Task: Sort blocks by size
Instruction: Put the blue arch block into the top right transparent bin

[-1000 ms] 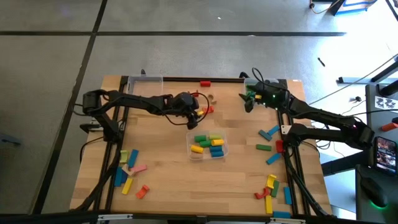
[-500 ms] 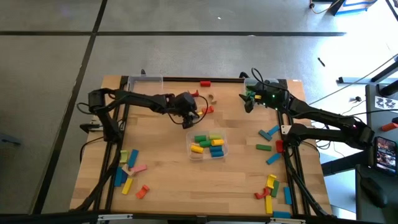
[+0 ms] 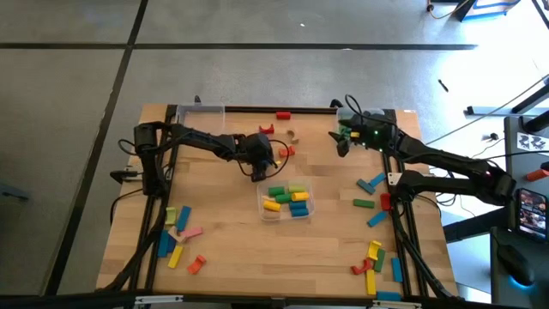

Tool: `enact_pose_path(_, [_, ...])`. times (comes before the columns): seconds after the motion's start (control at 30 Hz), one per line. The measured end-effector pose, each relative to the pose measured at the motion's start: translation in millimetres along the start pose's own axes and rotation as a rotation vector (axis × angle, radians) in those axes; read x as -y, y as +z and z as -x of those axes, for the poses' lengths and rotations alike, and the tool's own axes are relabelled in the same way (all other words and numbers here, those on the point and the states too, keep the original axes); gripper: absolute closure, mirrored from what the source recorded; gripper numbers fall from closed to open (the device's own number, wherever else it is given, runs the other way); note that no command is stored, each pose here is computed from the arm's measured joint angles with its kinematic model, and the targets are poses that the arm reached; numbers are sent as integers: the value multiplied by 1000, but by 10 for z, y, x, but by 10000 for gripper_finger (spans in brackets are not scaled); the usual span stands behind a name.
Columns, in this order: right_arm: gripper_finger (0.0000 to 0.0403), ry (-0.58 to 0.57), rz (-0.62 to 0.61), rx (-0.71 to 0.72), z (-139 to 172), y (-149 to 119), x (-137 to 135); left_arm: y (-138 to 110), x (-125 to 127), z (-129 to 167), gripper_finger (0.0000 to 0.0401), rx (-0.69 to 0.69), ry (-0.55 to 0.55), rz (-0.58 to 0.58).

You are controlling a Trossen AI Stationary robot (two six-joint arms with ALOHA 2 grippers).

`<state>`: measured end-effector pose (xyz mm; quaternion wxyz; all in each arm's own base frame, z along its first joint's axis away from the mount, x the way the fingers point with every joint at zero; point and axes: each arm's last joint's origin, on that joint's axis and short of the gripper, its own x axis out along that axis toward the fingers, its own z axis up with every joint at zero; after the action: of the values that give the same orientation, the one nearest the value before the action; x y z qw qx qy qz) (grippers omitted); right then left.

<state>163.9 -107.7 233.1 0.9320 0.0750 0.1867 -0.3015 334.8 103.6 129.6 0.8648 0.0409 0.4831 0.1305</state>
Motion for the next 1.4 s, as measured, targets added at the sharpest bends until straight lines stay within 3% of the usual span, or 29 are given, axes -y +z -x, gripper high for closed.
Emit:
enact_pose_path(0.23, [117, 7, 4, -10, -19, -11, -2, 4, -1, 0, 310, 3, 3, -6])
enact_pose_path(0.37, [117, 9, 27, -11, -19, -12, -3, 9, -2, 5, 336, 5, 4, -6])
enact_pose_path(0.47, [117, 74, 48, -12, -18, -13, -21, 21, -4, 49, 348, 9, 4, -7])
enact_pose_path(0.7, [117, 286, 83, 8, -7, 4, -83, 193, 38, 394, 354, 130, 11, -10])
enact_pose_path(0.93, [117, 438, 99, 70, 13, 61, -154, 416, 182, 759, 354, 339, 2, -35])
enact_pose_path(1.4, [117, 662, 279, 285, 95, 181, -629, 674, 562, 988, 354, 646, -94, -148])
